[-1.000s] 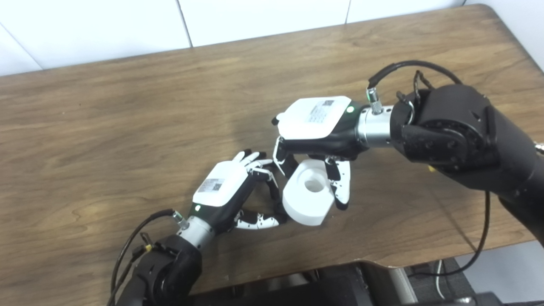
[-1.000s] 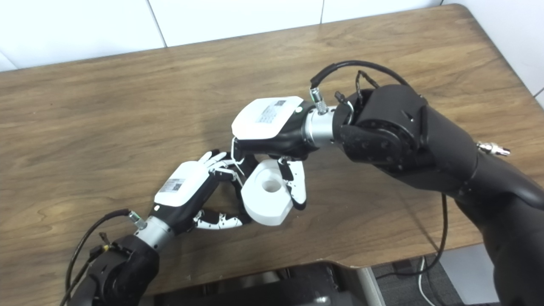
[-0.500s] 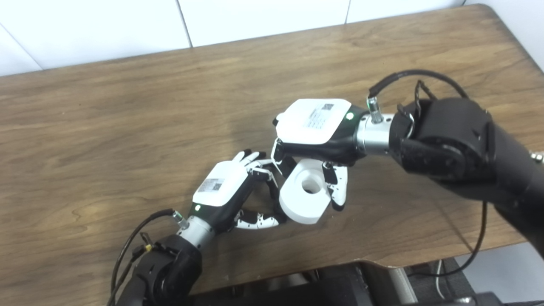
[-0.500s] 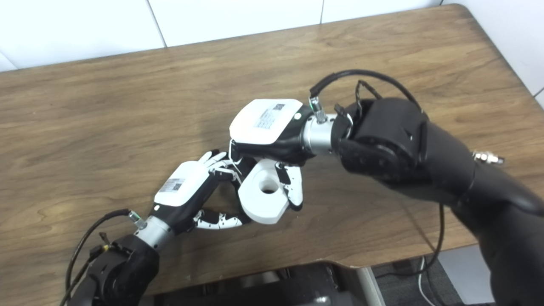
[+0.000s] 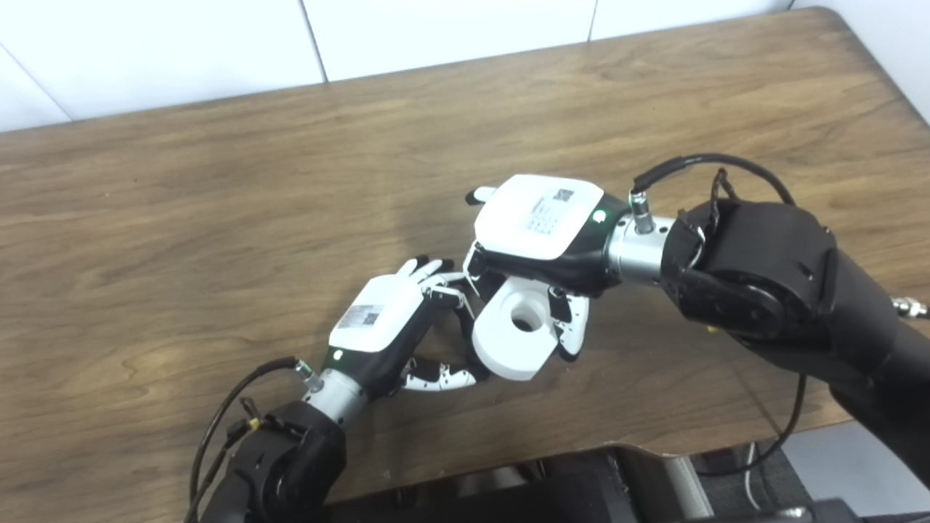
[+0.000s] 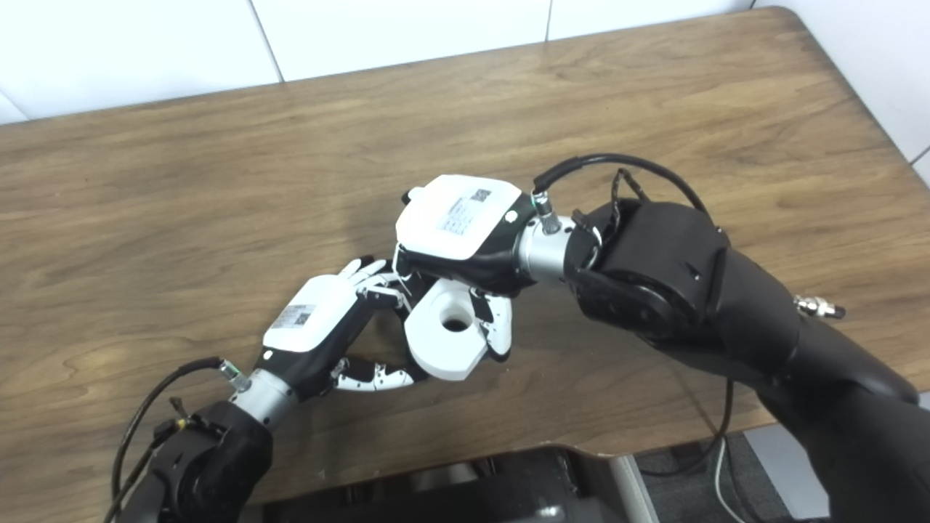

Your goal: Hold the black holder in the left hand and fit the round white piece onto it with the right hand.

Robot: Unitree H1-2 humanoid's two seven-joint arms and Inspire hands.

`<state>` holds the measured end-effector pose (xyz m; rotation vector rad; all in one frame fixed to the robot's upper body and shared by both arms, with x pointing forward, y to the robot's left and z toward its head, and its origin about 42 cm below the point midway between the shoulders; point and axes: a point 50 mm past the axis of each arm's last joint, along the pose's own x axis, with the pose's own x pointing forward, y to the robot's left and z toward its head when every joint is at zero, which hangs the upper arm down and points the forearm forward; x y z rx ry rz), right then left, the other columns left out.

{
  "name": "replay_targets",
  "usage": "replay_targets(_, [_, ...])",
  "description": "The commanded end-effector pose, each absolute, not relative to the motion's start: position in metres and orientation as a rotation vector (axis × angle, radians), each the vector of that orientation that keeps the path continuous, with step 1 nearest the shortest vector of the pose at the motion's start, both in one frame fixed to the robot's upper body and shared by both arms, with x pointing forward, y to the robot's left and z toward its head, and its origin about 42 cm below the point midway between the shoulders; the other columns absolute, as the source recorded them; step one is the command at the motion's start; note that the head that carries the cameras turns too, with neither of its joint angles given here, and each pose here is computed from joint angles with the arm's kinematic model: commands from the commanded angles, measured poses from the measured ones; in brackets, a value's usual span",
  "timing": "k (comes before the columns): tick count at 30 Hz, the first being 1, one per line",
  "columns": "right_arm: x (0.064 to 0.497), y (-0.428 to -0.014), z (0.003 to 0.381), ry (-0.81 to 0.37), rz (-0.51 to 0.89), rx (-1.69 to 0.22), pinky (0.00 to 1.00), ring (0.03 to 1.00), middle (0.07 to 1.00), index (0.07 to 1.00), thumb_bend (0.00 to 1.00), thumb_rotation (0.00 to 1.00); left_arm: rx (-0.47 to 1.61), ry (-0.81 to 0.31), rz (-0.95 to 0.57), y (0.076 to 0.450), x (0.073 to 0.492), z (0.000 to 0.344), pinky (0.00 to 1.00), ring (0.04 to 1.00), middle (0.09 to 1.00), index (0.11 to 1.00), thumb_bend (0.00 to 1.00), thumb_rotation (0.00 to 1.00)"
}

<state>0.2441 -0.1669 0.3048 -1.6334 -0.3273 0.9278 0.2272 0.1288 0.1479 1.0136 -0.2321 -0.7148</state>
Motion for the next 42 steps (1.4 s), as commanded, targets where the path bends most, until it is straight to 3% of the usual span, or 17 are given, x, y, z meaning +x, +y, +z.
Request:
replay_targets(1, [0.2418, -0.1679, 0.3058, -0.313, 0.974, -1.678, 1.00, 0.675, 0.458, 0.512, 0.53, 0.00, 1.027, -0.186, -0.787, 0.1264, 0.2207, 0.1396, 1.00, 0.943, 0.824, 0.487, 0.52, 0.06])
replay_targets(5, [0.2417, -0.1701, 0.3040, -0.288, 1.001, -1.668, 1.00, 0.622, 0.445, 0.520, 0.53, 0.00, 1.024, -0.188, -0.784, 0.1268, 0.2206, 0.1399, 1.00, 0.943, 0.825, 0.487, 0.52, 0.06])
replay_targets(11, [0.2415, -0.1716, 0.3023, -0.280, 1.021, -1.667, 0.97, 0.641, 0.478, 0.487, 0.53, 0.00, 1.025, -0.194, -0.783, 0.1265, 0.2207, 0.1395, 1.00, 0.941, 0.825, 0.487, 0.52, 0.06])
replay_targets(26, [0.2381, -0.1683, 0.2974, -0.285, 1.043, -1.752, 0.90, 0.673, 0.473, 0.509, 0.53, 0.01, 1.026, -0.192, -0.785, 0.1238, 0.2227, 0.1397, 1.00, 0.940, 0.824, 0.487, 0.52, 0.06])
replay_targets(34, [0.2381, -0.1683, 0.3005, -0.281, 1.039, -1.772, 0.93, 0.716, 0.466, 0.531, 0.52, 0.01, 1.030, -0.194, -0.786, 0.1222, 0.2235, 0.1397, 1.00, 0.943, 0.824, 0.487, 0.52, 0.06])
replay_targets(35, [0.2383, -0.1683, 0.3009, -0.281, 1.040, -1.776, 0.94, 0.728, 0.529, 0.509, 0.52, 0.10, 1.029, -0.194, -0.787, 0.1220, 0.2236, 0.1398, 1.00, 0.944, 0.825, 0.487, 0.52, 0.06])
replay_targets(38, [0.2390, -0.1689, 0.3023, -0.278, 1.043, -1.779, 0.97, 0.752, 0.593, 0.497, 0.52, 0.15, 1.027, -0.194, -0.788, 0.1212, 0.2241, 0.1398, 1.00, 0.944, 0.824, 0.487, 0.52, 0.06])
replay_targets(39, [0.2393, -0.1691, 0.3028, -0.277, 1.044, -1.779, 0.97, 0.758, 0.601, 0.566, 0.71, 0.20, 1.028, -0.193, -0.788, 0.1209, 0.2243, 0.1398, 1.00, 0.945, 0.824, 0.487, 0.52, 0.06])
replay_targets(40, [0.2397, -0.1692, 0.3032, -0.276, 1.045, -1.781, 0.97, 0.762, 0.608, 0.602, 0.80, 0.23, 1.028, -0.192, -0.788, 0.1206, 0.2245, 0.1398, 1.00, 0.944, 0.824, 0.487, 0.52, 0.06])
replay_targets(42, [0.2405, -0.1692, 0.3041, -0.275, 1.047, -1.784, 0.97, 0.770, 0.624, 0.633, 0.88, 0.27, 1.029, -0.191, -0.788, 0.1202, 0.2247, 0.1399, 1.00, 0.944, 0.824, 0.487, 0.52, 0.06])
